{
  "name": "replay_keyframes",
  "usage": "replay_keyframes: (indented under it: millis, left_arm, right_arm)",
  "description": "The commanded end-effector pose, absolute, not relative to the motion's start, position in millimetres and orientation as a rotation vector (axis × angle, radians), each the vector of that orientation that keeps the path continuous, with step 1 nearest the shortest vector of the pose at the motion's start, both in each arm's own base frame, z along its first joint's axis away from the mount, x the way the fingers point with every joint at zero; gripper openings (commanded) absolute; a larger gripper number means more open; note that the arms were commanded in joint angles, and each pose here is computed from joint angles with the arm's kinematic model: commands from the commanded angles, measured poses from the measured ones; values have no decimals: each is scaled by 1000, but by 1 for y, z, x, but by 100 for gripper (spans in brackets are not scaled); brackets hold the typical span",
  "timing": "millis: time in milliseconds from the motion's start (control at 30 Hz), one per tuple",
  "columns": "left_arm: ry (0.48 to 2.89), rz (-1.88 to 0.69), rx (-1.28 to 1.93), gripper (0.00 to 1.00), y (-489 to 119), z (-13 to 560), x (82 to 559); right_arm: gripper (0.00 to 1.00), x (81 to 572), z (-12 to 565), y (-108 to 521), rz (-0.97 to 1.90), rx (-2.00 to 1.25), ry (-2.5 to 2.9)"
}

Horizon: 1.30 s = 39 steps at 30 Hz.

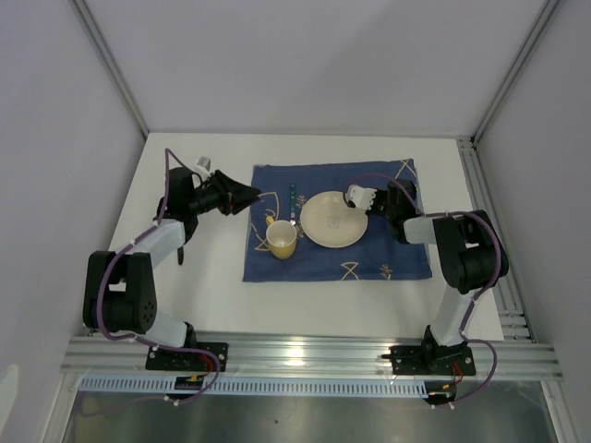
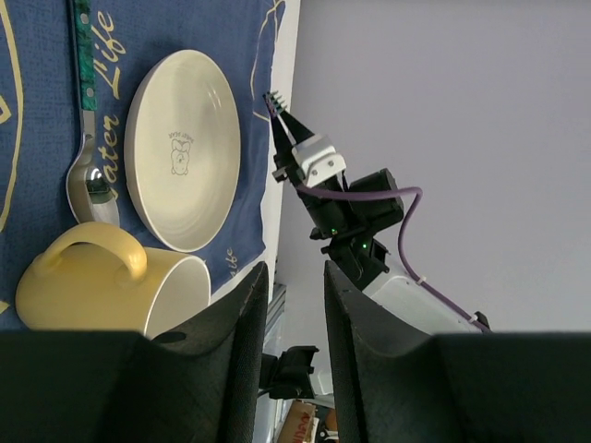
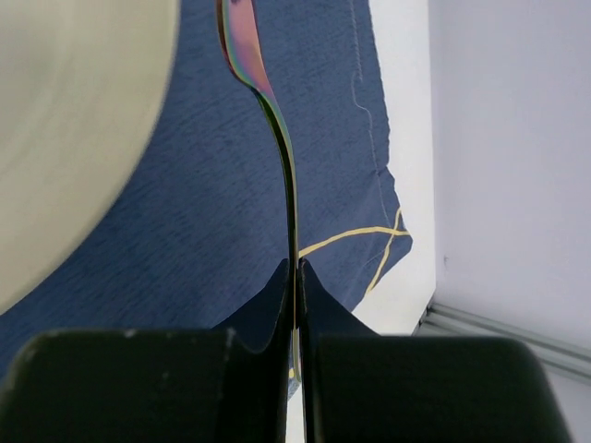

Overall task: Set the dinner table for one person
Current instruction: Place the fork on the napkin.

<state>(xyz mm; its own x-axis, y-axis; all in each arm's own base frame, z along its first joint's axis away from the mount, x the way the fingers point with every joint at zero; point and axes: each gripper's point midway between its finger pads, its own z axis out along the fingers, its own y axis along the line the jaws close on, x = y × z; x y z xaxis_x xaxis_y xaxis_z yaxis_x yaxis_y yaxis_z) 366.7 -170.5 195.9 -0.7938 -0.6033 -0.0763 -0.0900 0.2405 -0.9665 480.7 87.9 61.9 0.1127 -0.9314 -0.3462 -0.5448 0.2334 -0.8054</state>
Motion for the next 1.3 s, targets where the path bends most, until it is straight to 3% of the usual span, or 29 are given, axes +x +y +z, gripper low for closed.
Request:
replay_keyframes:
  millis: [0,33,67,100,167,467,700,733,800,833,867,1000,1067,1167,1267]
  left_arm:
    - [2060,-1564,-554,34,-168,206,364]
    - [2061,-1561,-553,34,-168,206,364]
    - [2059,-1556,-544,34,-168,208,365]
    - [2065,-1548,-555,34,-167,206,365]
    - [2062,-1547,-549,34,-167,208,366]
    - [2038,-1566,-543,34,-168,215,375]
    - [2030,-1580,-536,34,-171,217,382]
    - [2031,-1582,-535,34,-171,217,382]
    - [2032,-1584,-537,33,-171,216,383]
    - [2031,-1584,-535,34,-171,216,384]
    - [2032,-1584,-537,33,-171,215,385]
    - [2038,-1591,-548,33,-173,211,385]
    - [2041,-1596,-544,34,-174,209,383]
    - [2054,-1594,-534,33,-178,205,379]
    - [2058,-1601,-528,33,-180,205,375]
  right_arm:
    - [1,511,87,82,-602,-1319,1508]
    - [2,512,85,80,-607,-1316,1512]
    - [16,516,84,78,-618,-1300,1522]
    - [23,517,84,77,-611,-1274,1540]
    - [29,523,89,72,-636,-1223,1560]
    - [31,521,130,66,-631,-1099,1596]
    - [43,538,197,67,-359,-499,1842]
    - [40,552,233,66,-320,-370,1822]
    - [29,546,225,69,-200,-157,1984]
    - [17,562,250,66,-194,-16,1961]
    - [12,555,238,68,-132,148,2047]
    - [8,557,234,98,71,270,2182]
    - [11,551,232,117,218,265,2219]
    - [28,543,239,125,294,303,2215]
    - [37,534,236,128,316,237,2262]
